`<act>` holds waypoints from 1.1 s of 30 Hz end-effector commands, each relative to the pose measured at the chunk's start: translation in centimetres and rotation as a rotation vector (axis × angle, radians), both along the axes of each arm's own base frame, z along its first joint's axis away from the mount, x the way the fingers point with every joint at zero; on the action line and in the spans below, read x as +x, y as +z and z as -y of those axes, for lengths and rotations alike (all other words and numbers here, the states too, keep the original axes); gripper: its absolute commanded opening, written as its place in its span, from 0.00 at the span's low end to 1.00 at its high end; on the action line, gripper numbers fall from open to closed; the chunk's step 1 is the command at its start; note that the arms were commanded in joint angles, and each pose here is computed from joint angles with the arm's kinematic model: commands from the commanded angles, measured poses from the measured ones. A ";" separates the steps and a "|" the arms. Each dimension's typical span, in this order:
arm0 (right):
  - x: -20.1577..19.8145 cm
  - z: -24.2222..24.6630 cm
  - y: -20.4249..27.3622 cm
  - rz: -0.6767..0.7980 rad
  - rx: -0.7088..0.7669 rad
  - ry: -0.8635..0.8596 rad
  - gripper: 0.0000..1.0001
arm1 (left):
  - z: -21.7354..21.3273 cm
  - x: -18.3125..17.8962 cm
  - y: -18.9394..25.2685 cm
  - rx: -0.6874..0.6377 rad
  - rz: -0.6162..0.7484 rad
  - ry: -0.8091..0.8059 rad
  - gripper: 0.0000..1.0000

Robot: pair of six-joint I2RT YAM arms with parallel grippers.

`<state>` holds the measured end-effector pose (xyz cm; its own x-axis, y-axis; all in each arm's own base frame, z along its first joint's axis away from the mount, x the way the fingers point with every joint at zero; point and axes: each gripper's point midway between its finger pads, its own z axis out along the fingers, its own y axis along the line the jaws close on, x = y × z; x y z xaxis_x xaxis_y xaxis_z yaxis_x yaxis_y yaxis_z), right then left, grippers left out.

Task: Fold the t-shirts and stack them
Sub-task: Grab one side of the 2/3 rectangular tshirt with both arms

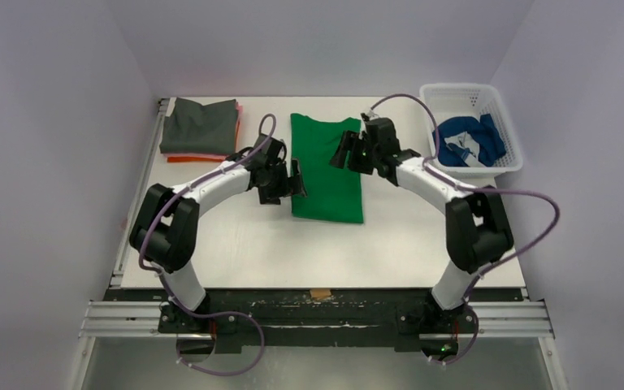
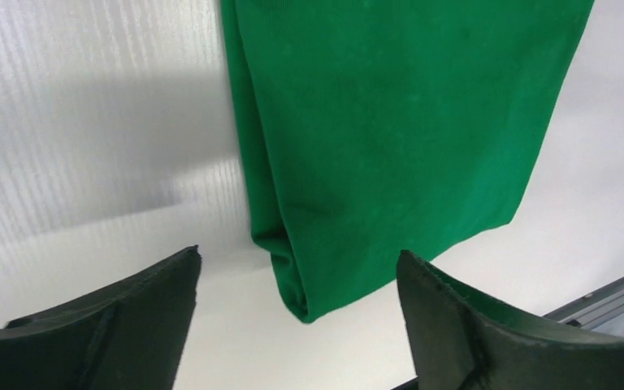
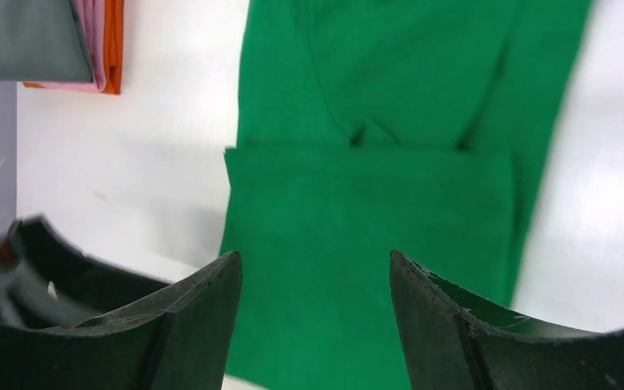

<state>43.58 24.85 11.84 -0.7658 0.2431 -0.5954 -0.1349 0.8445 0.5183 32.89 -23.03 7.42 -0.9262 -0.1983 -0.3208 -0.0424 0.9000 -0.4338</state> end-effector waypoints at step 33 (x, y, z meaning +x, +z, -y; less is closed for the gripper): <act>-15.3 6.7 -9.4 -0.266 -0.045 -0.091 0.45 | -0.4 -5.9 -8.1 0.109 -0.214 -0.041 0.00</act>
<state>29.52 16.91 3.01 -0.8456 0.3040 -0.4388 0.0893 0.8910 0.4452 29.91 -24.86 1.92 -0.9661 -0.1623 -0.2008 -0.0624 0.9016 -0.4281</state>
